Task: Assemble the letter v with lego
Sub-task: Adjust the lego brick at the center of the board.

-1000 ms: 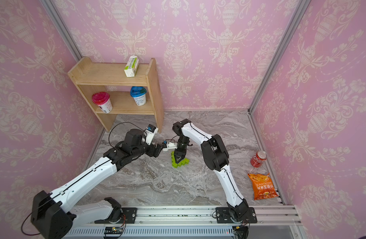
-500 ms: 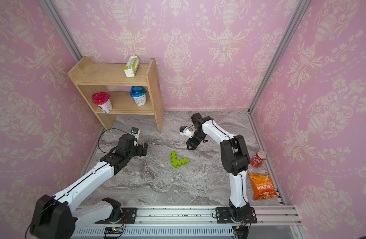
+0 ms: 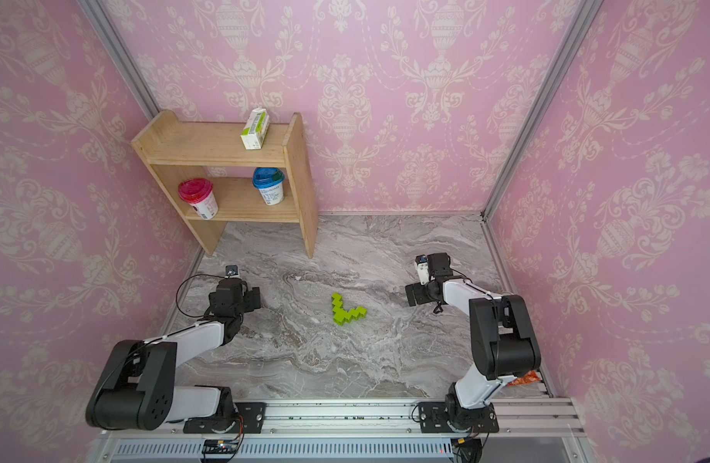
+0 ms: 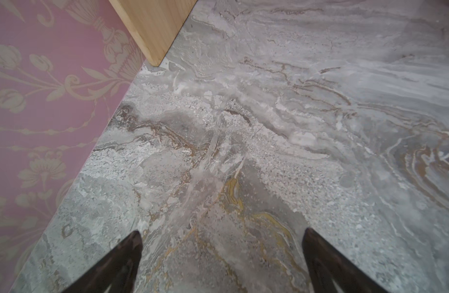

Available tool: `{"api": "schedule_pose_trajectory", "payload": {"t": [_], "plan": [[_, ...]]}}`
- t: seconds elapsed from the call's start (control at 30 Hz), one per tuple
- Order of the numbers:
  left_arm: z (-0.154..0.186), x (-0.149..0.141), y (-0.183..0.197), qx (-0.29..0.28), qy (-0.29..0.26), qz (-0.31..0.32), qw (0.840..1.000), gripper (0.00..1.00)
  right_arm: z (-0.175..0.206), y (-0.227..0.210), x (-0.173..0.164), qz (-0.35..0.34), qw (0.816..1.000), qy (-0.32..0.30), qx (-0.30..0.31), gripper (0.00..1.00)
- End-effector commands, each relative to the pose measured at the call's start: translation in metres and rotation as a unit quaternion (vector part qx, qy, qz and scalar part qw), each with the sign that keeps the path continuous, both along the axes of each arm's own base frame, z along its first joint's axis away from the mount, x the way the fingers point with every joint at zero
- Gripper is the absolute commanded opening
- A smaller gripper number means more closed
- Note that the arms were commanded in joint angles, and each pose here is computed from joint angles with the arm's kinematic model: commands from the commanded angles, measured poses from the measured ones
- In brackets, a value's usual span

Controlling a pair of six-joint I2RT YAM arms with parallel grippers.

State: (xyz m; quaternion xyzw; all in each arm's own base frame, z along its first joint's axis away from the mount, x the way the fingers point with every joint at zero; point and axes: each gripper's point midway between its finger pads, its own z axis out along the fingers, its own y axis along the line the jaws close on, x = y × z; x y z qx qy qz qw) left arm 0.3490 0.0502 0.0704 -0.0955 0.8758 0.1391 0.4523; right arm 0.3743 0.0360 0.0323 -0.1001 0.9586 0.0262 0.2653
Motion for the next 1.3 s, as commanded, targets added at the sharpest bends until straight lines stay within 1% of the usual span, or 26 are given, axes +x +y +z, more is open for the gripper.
{"api": "schedule_pose_trajectory", "payload": {"t": [0.0, 0.03, 0.1, 0.17, 0.27, 0.3, 0.33, 0.37, 0.4, 0.43, 0.5, 0.63, 0.7, 0.9, 1.07, 1.1, 1.27], "plan": [[0.016, 0.018, 0.002, -0.010, -0.047, -0.012, 0.999, 0.99, 0.039, 0.008, 0.020, -0.009, 0.997, -0.075, 0.018, 1.00], [0.016, 0.018, 0.002, -0.012, -0.047, -0.014, 0.999, 0.99, 0.042, 0.015, 0.012, 0.004, 0.998, -0.062, 0.010, 1.00], [0.017, 0.018, -0.001, -0.015, -0.051, -0.022, 0.998, 0.99, 0.047, 0.033, -0.008, 0.027, 0.999, -0.039, -0.027, 1.00], [0.018, 0.016, 0.002, -0.014, -0.056, -0.015, 0.998, 0.99, 0.050, 0.057, -0.033, 0.045, 0.997, -0.014, -0.055, 1.00], [0.018, 0.017, 0.000, -0.015, -0.057, -0.021, 0.998, 0.99, 0.042, 0.092, -0.069, 0.074, 0.995, 0.035, -0.059, 1.00], [0.018, 0.017, -0.001, -0.015, -0.056, -0.023, 0.998, 0.99, 0.038, 0.100, -0.077, 0.079, 0.994, 0.046, -0.065, 0.97], [0.018, 0.017, -0.001, -0.016, -0.055, -0.023, 0.998, 0.99, 0.033, 0.107, -0.085, 0.091, 0.991, 0.055, -0.078, 0.90], [0.017, 0.017, -0.001, -0.016, -0.055, -0.024, 0.998, 0.99, 0.035, 0.115, -0.090, 0.098, 0.989, 0.059, -0.099, 0.86], [0.017, 0.016, -0.002, -0.018, -0.054, -0.026, 0.998, 0.99, 0.035, 0.122, -0.091, 0.107, 0.987, 0.063, -0.106, 0.83], [0.017, 0.017, -0.002, -0.017, -0.054, -0.027, 0.998, 0.99, 0.034, 0.131, -0.091, 0.114, 0.986, 0.068, -0.098, 0.82], [0.017, 0.017, -0.001, -0.017, -0.055, -0.025, 0.998, 0.99, 0.027, 0.147, -0.093, 0.125, 0.985, 0.087, -0.078, 0.82], [0.017, 0.017, -0.001, -0.016, -0.055, -0.023, 0.998, 0.99, 0.011, 0.159, -0.097, 0.138, 0.979, 0.118, -0.087, 0.83], [0.018, 0.017, -0.001, -0.016, -0.055, -0.024, 0.998, 0.99, 0.008, 0.162, -0.094, 0.139, 0.979, 0.122, -0.090, 0.84], [0.017, 0.018, -0.001, -0.016, -0.053, -0.023, 0.998, 0.99, 0.011, 0.178, -0.081, 0.136, 0.981, 0.116, -0.071, 0.84], [0.017, 0.018, -0.001, -0.016, -0.053, -0.024, 0.998, 0.99, 0.003, 0.172, -0.071, 0.123, 0.980, 0.124, -0.094, 0.84], [0.017, 0.017, -0.001, -0.016, -0.052, -0.023, 0.998, 0.99, 0.011, 0.177, -0.060, 0.120, 0.983, 0.110, -0.090, 0.84], [0.017, 0.018, -0.002, -0.018, -0.053, -0.026, 0.998, 0.99, 0.010, 0.171, -0.039, 0.106, 0.984, 0.096, -0.103, 0.84]]}}
